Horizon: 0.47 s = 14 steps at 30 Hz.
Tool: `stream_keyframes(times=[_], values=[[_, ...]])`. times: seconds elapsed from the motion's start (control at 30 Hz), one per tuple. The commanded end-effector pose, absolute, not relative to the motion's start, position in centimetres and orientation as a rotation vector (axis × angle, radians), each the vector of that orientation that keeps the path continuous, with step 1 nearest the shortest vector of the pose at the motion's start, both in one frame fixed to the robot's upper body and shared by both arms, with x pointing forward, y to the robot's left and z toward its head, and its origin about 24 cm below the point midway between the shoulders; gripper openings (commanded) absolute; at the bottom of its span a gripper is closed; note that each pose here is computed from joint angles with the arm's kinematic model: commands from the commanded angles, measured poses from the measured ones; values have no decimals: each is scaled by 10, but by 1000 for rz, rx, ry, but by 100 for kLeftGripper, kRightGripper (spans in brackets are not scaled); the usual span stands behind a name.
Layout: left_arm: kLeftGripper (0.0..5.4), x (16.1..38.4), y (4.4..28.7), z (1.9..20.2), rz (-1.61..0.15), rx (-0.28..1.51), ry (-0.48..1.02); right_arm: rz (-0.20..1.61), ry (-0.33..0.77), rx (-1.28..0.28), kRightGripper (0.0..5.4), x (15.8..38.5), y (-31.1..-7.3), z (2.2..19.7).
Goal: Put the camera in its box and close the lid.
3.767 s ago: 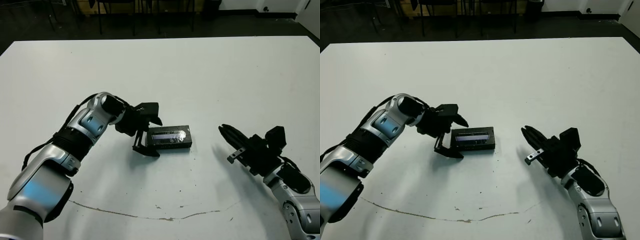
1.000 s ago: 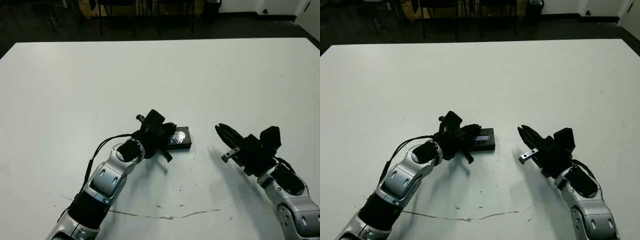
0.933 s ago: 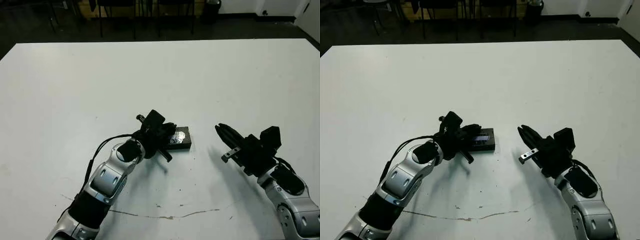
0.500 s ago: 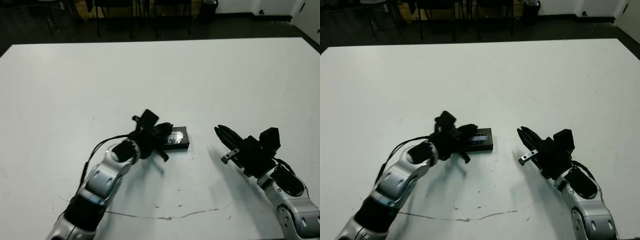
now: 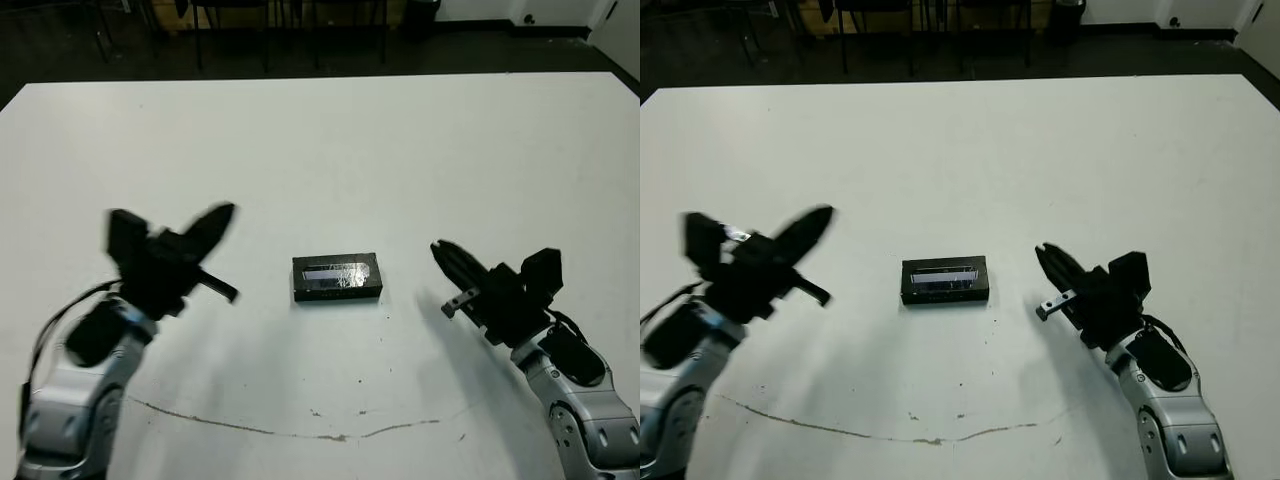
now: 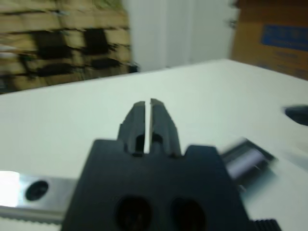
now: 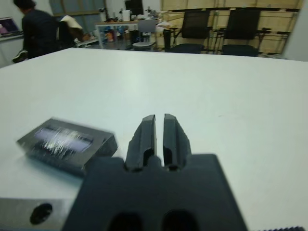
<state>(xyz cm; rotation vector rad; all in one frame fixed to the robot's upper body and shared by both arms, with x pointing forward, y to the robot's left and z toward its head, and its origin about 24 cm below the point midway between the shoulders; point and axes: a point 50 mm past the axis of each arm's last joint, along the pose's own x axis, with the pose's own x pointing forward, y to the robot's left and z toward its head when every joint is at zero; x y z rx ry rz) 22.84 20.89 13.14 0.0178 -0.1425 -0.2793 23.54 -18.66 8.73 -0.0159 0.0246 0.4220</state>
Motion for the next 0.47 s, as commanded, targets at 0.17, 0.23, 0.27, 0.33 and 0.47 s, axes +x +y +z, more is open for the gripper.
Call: stream_keyframes(times=[0.17, 0.23, 0.27, 0.33, 0.47], values=[[1, 222, 244, 106, 40, 53, -199, 297, -91, -30, 0, 248, -177, 105], [1, 220, 246, 100, 83, 2, -198, 256, -129, -36, 0, 251, -173, 108], [1, 219, 246, 98, 101, -32, -198, 228, -140, -44, 0, 253, -171, 108], [1, 219, 246, 96, 128, -102, -200, 194, -151, -50, 0, 256, -166, 106], [1, 220, 245, 94, 148, -148, -195, 200, -159, 0, 0, 259, -161, 99]])
